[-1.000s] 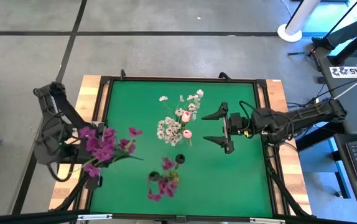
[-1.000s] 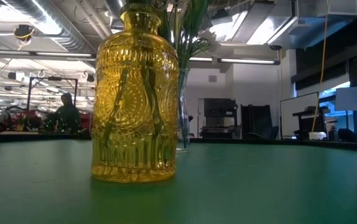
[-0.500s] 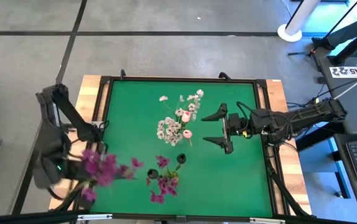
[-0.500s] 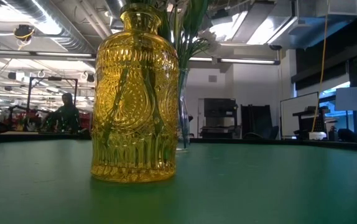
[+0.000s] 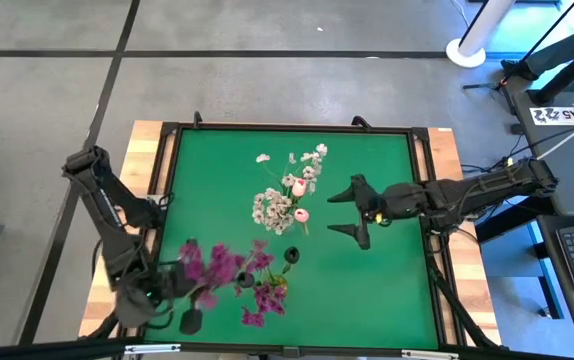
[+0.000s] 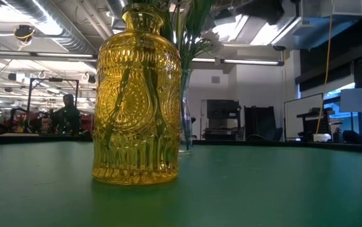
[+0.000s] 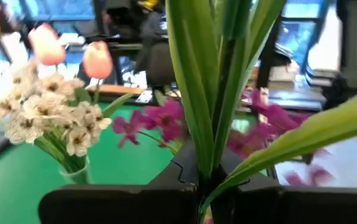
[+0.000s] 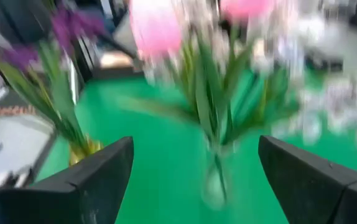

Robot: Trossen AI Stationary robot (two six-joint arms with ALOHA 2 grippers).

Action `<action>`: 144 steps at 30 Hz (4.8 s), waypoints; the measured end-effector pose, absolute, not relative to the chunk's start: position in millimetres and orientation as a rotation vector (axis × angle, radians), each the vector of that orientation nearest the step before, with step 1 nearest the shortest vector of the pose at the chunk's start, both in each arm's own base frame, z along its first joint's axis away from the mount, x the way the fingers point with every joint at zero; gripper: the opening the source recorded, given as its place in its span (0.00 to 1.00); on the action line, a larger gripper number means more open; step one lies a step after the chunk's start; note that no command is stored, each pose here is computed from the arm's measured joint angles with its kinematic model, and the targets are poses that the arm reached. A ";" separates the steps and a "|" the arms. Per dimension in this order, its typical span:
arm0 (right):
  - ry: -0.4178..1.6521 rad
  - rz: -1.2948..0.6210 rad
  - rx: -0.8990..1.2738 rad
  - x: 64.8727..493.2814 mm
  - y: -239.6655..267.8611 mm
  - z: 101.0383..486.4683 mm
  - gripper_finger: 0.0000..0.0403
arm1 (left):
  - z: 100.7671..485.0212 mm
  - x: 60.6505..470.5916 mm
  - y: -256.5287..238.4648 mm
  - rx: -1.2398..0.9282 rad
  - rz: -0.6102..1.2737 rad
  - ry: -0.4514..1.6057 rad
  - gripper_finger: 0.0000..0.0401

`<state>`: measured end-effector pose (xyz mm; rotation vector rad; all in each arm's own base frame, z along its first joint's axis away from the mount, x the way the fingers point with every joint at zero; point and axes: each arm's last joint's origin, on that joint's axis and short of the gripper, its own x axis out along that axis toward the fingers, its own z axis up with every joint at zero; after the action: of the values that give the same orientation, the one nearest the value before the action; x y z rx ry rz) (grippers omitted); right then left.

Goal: Sort flowers into vase by color
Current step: Put the purple flower into the yellow vase

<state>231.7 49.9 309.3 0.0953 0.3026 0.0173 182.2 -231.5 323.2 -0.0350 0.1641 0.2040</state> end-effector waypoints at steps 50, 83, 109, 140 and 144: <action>0.568 -0.034 0.153 220.1 69.5 281.4 0.85 | 227.6 143.3 -126.5 -0.308 -0.156 -0.106 0.01; 0.518 0.182 0.231 306.5 160.8 168.6 0.85 | 240.5 221.5 -160.3 -0.091 -0.188 -0.113 0.01; 0.380 0.213 0.303 331.0 152.3 176.9 0.85 | 237.1 222.3 -158.1 -0.047 -0.116 -0.085 0.01; 0.415 0.223 0.261 353.8 163.9 150.9 0.85 | 246.6 213.9 -167.5 -0.091 -0.133 -0.125 0.01; 0.407 0.204 0.237 354.0 163.3 151.0 0.85 | 246.5 213.8 -167.7 -0.092 -0.138 -0.124 0.01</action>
<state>354.0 163.3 151.0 0.2374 0.4072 0.2044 213.8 -167.7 246.5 -0.0925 -0.1239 -0.1384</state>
